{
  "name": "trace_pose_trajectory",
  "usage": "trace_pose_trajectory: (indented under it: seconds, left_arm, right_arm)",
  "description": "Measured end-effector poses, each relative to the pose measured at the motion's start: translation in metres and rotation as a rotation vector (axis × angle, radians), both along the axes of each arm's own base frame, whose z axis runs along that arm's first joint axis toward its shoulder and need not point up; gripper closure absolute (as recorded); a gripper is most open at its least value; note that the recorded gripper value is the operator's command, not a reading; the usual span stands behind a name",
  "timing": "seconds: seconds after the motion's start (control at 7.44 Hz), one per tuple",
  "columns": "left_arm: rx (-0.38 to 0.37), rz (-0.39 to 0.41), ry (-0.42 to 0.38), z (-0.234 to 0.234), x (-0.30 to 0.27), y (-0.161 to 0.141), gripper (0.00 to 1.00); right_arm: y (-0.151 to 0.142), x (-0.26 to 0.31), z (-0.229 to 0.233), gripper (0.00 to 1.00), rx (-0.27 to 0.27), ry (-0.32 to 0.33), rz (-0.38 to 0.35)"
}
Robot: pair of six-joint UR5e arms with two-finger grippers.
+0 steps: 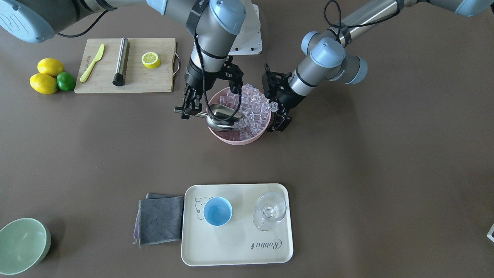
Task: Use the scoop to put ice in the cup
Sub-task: 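Dig the scoop into the ice with the right gripper, left holding the bowl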
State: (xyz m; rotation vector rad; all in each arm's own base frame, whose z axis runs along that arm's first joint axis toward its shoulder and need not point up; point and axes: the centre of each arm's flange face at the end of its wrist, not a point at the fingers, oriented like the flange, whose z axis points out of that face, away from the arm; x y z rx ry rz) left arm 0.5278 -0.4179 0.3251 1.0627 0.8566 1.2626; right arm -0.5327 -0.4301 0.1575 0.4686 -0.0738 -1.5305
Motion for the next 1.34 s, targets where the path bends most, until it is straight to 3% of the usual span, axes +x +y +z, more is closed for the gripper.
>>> trace_pose_trajectory:
  seconds: [0.54, 1.34]
  left_arm:
    - [0.0, 0.0, 0.0, 0.0, 0.0, 0.0, 0.01]
    - [-0.002, 0.0, 0.0, 0.0, 0.0, 0.0, 0.01]
  right_arm:
    - [-0.013, 0.009, 0.036, 1.0, -0.042, -0.119, 0.002]
    - [-0.048, 0.028, 0.072, 1.0, -0.186, -0.253, 0.002]
